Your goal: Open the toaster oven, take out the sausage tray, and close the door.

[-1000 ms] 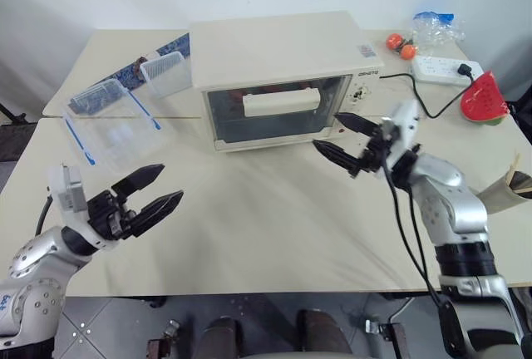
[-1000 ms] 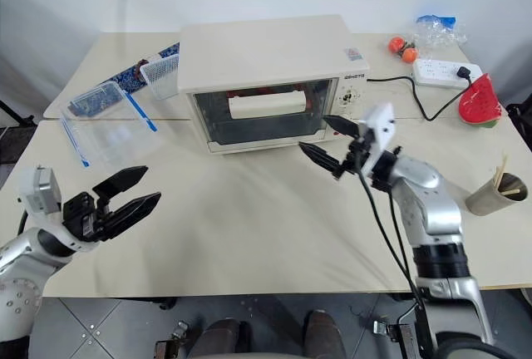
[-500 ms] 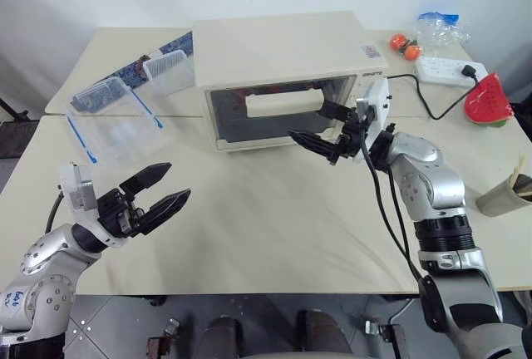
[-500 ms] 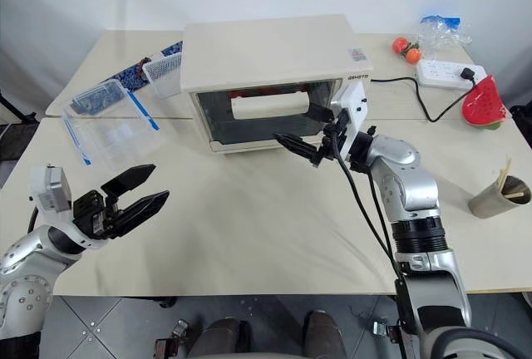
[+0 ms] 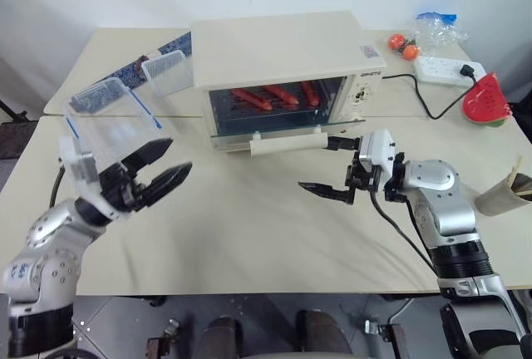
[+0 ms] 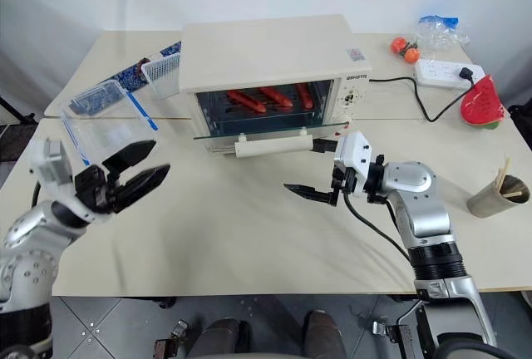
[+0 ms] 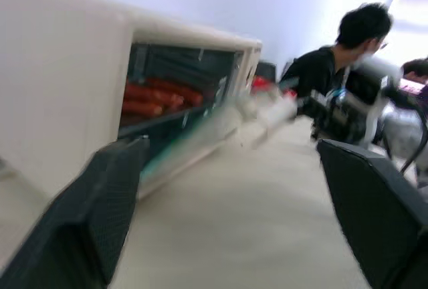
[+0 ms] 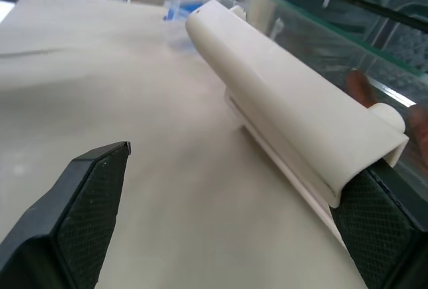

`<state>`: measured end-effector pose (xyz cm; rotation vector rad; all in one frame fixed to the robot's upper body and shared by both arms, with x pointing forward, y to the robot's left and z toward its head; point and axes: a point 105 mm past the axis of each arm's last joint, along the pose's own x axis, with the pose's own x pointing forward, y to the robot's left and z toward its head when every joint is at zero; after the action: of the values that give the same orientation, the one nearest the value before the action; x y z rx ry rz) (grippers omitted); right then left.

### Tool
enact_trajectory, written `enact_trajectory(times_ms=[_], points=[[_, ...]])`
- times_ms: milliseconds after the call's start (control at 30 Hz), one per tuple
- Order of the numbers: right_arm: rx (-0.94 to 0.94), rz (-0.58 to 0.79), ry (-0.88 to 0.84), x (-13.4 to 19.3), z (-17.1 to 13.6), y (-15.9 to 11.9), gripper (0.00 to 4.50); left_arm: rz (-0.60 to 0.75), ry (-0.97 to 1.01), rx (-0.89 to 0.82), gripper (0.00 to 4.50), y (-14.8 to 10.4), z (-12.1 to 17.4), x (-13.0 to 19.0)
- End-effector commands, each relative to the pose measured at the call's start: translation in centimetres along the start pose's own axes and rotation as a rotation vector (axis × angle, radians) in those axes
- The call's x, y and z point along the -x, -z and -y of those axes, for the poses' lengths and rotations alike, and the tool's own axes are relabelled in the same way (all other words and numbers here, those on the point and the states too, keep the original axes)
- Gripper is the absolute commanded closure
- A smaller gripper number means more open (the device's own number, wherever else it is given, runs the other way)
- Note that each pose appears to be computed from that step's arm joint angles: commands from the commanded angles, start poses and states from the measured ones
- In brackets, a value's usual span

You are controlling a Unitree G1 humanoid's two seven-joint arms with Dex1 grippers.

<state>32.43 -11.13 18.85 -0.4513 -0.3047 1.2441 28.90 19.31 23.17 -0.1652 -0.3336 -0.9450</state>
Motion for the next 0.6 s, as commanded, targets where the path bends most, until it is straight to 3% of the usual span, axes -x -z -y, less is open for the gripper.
enact_trajectory(times_ms=[33, 267, 300, 600], points=[[0.093, 0.039, 0.002, -0.2, 0.4, -1.2, 0.0, 0.009, -0.053, -0.053, 1.85, 0.3, -2.0, -1.5], [0.12, 0.037, 0.017, -0.3, 0.6, -0.9, 0.0, 0.006, -0.032, -0.027, 4.12, 2.1, -3.3, -5.3], [0.125, 0.031, 0.019, -0.3, 0.6, -0.8, 0.0, -0.001, -0.028, -0.026, 4.27, 2.3, -3.4, -5.6], [0.125, -0.016, 0.074, 1.4, -0.1, 0.0, 0.0, -0.046, 0.072, 0.013, 4.41, 4.1, -2.3, -7.4]])
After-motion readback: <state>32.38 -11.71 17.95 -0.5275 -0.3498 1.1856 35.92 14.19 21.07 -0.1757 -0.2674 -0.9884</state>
